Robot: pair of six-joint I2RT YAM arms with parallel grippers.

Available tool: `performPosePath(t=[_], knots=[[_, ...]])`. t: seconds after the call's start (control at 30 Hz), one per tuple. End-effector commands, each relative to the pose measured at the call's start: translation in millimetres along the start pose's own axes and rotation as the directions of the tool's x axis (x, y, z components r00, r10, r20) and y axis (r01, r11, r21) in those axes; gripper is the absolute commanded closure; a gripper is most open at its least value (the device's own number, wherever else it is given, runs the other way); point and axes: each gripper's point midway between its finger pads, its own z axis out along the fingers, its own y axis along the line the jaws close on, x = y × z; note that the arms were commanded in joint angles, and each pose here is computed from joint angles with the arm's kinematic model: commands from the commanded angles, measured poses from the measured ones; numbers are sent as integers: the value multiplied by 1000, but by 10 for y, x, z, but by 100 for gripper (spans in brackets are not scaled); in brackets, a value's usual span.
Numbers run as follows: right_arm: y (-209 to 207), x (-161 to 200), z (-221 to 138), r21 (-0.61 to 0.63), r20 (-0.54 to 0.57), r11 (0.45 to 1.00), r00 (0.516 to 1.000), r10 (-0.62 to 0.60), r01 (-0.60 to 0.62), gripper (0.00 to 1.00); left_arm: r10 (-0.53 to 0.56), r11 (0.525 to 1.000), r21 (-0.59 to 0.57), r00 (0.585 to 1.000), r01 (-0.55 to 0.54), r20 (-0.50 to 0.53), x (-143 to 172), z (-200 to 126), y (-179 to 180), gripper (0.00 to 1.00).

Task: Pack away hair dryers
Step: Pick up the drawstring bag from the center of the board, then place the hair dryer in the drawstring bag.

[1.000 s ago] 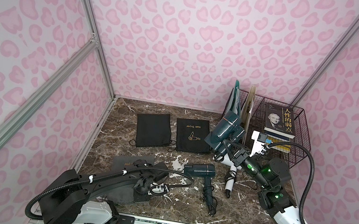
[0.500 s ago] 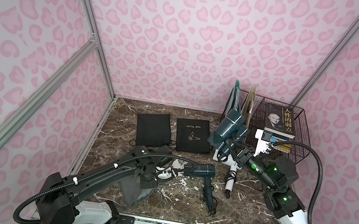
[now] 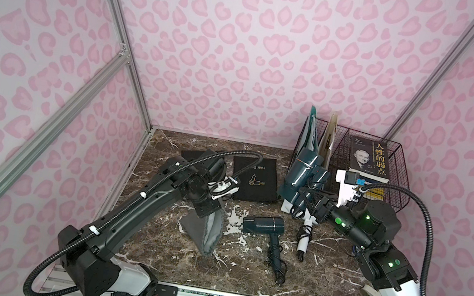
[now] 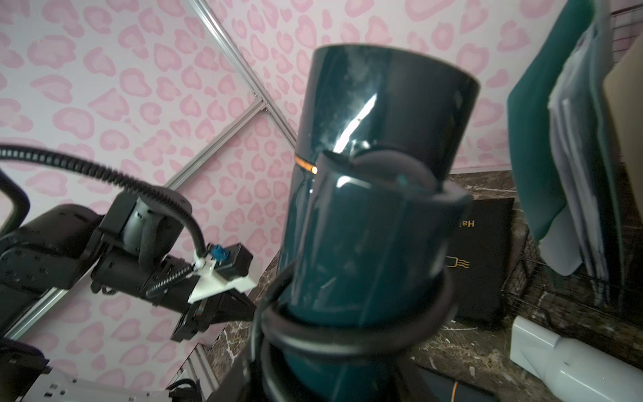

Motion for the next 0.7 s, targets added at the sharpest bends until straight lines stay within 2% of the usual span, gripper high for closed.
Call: performPosePath(t=[0.0, 0.23, 0.5, 0.67], knots=[[259, 108, 91, -50, -60, 996, 995, -75, 72, 100, -106, 993, 50, 994, 104, 32, -100, -89, 27, 98], [819, 707, 394, -141, -254, 979, 950, -182, 149, 100, -161, 987, 33, 984, 159, 71, -264, -201, 190, 98], [1033, 1340, 556, -162, -390, 973, 895, -216, 164, 100, -205, 979, 17, 975, 204, 85, -311, -294, 310, 98], [1110, 1548, 635, -178, -419, 970, 879, -226, 165, 100, -214, 977, 40, 972, 211, 92, -330, -309, 277, 98]])
